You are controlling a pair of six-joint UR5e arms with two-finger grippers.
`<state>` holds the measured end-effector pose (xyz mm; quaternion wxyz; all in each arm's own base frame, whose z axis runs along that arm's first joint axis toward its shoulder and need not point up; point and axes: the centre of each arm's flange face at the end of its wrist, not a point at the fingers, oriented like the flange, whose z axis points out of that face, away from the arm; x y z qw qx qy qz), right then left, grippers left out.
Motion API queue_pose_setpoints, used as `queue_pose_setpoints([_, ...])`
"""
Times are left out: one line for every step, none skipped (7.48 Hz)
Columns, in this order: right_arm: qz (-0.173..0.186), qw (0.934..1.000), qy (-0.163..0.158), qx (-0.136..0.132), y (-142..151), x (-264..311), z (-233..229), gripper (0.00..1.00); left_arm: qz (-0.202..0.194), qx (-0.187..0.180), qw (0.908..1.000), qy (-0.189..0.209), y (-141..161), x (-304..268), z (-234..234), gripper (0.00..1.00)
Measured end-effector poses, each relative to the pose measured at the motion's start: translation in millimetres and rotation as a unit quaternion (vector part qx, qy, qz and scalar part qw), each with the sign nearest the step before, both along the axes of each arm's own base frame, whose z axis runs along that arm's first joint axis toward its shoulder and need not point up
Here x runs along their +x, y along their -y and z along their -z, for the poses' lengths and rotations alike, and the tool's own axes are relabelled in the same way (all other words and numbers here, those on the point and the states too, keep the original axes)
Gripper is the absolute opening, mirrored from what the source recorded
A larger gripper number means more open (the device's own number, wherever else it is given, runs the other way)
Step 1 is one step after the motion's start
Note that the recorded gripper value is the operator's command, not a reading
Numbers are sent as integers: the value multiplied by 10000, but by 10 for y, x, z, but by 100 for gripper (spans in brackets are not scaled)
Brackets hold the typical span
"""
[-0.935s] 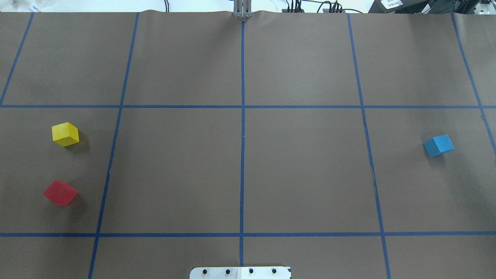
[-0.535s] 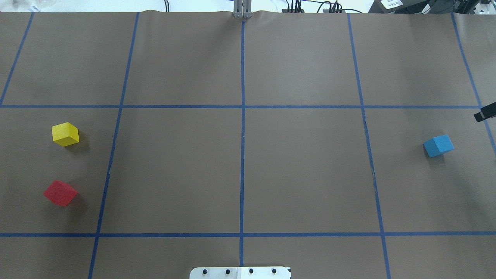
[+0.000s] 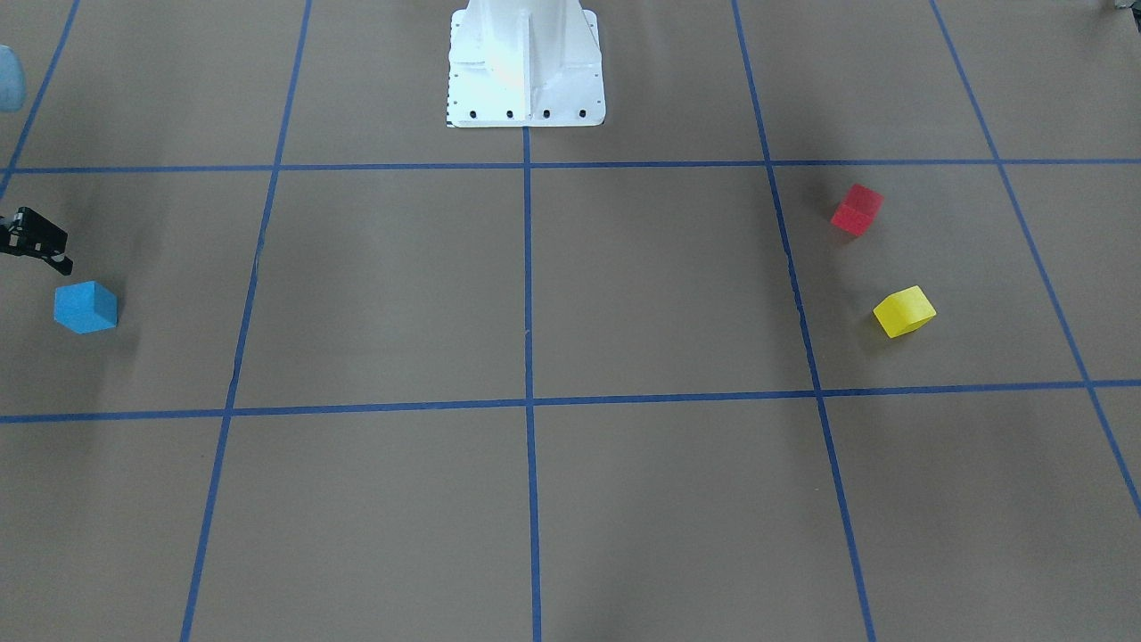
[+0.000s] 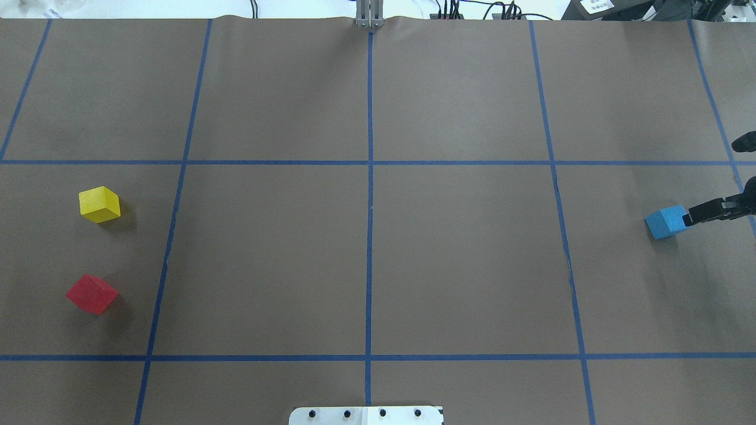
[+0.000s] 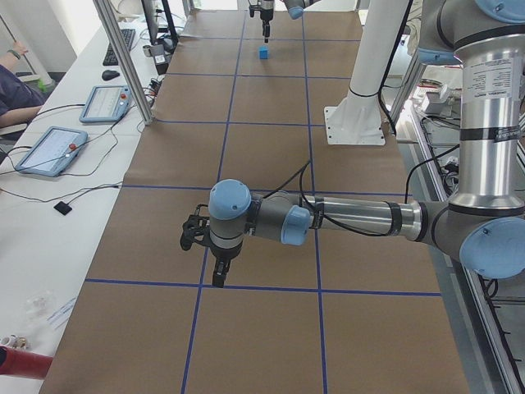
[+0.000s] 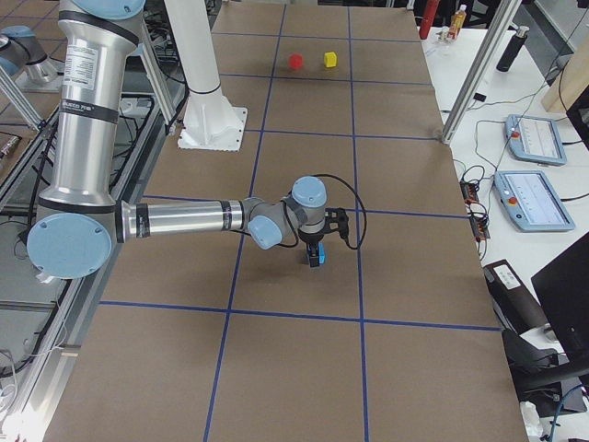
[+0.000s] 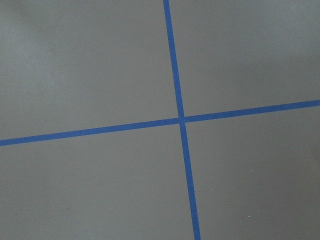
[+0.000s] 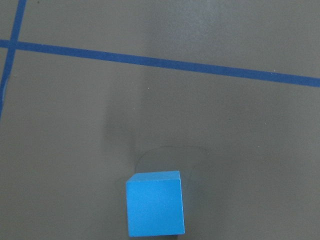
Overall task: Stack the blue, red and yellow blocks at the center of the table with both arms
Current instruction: 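Lower the right gripper onto the blue cube and close on it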
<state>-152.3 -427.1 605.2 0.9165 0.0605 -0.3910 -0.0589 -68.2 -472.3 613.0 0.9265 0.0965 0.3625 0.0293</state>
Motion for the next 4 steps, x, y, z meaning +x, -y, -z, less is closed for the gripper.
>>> queue_pose_setpoints([77, 10000, -62, -8, -15, -99, -102, 99, 1, 11, 10000, 0, 0, 0, 13, 100])
queue_pose_setpoints([125, 9999, -69, 1, -9, -157, -124, 99, 1, 19, 10000, 0, 1, 0, 20, 100])
queue_pose_setpoints([155, 9999, -52, 11, 0, -189, -117, 99, 1, 22, 10000, 0, 2, 0, 22, 100])
queue_pose_setpoints([172, 9998, -32, 23, 7, -203, -99, 99, 1, 26, 10000, 0, 5, 0, 26, 100])
